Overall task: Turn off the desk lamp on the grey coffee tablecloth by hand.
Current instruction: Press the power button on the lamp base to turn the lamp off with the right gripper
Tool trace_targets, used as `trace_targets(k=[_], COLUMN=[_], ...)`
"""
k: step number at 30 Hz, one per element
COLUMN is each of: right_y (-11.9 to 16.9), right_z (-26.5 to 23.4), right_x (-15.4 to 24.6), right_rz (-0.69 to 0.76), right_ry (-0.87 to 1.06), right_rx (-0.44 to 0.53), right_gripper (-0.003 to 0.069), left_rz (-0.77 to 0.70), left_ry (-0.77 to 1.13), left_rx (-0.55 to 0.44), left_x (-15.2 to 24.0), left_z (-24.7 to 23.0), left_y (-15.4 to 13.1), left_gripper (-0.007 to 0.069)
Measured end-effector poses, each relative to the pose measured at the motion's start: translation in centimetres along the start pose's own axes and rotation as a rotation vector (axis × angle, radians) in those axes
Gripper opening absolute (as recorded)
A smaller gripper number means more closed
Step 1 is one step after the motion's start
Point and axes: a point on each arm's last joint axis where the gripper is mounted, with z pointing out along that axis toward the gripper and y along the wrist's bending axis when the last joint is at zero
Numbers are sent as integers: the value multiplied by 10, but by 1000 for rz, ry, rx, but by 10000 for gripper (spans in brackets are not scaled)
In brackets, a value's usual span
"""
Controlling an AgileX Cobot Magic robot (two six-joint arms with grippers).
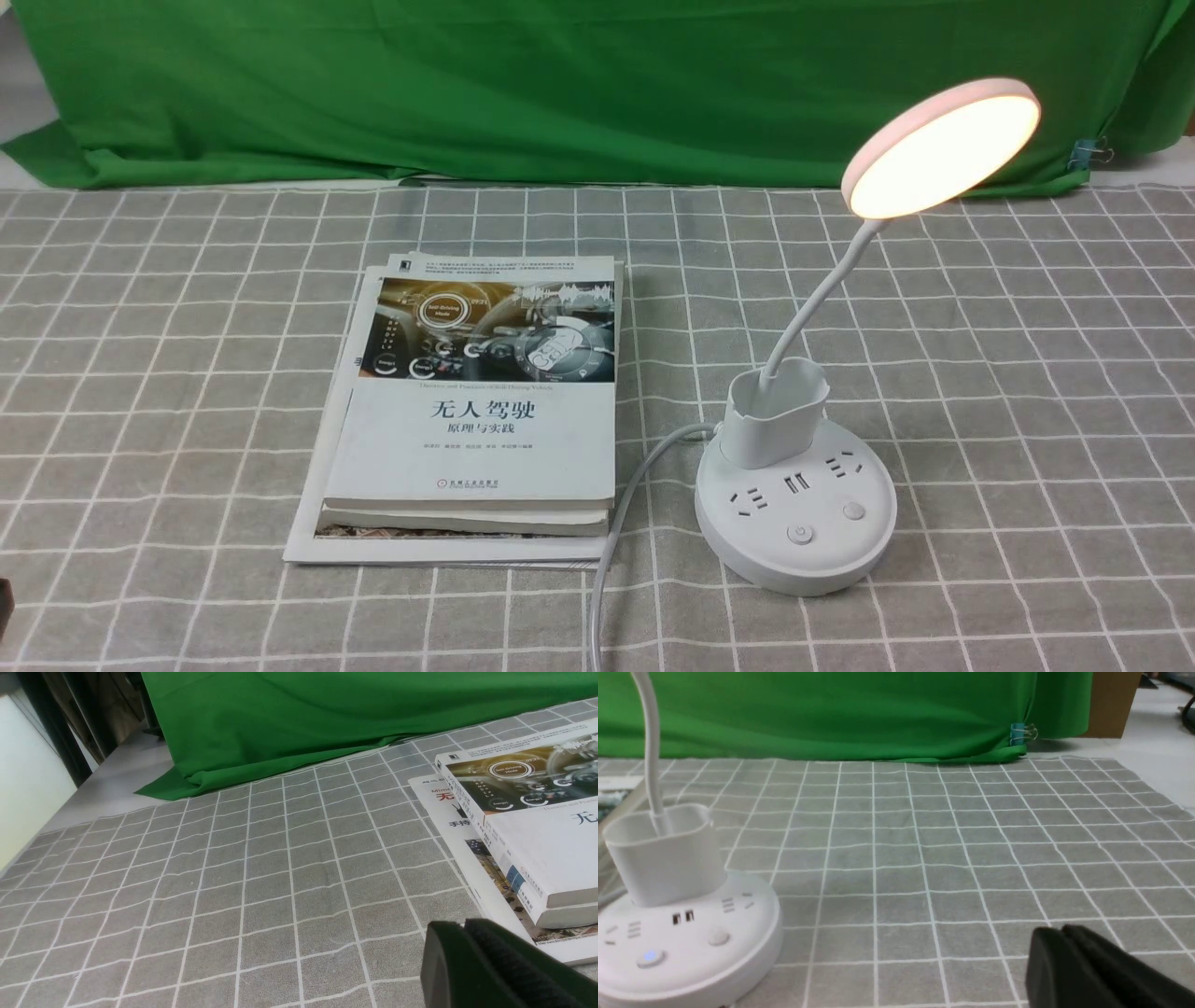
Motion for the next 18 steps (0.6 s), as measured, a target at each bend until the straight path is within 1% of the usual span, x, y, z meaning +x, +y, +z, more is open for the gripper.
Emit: trace_targets(k=[3, 7, 8, 10, 15, 16, 18], right_y=[0, -2, -3, -4, -5, -6, -6], right_z=[0, -1, -2, -4, -8, -10, -11], right_x=[-2, -11, -18, -25, -36, -41, -42], right_rz=[12, 29, 48, 62, 115, 110, 104], right_ry=[-19, -119, -198, -283, -415, -466, -487], right_rx=[3, 15, 24, 32, 36, 41, 45], right_gripper=[43, 43, 43, 43, 43, 43, 43], left_rz=[0, 0, 0, 0, 0, 0, 0], left_ry=[0, 0, 0, 0, 0, 0, 0], left_rx=[0, 0, 0, 0, 0, 0, 0], left_x=[0, 0, 0, 0, 0, 0, 0], left_z=[0, 0, 0, 0, 0, 0, 0], left_y=[0, 0, 0, 0, 0, 0, 0], left_gripper=[19, 19, 19, 19, 19, 19, 19])
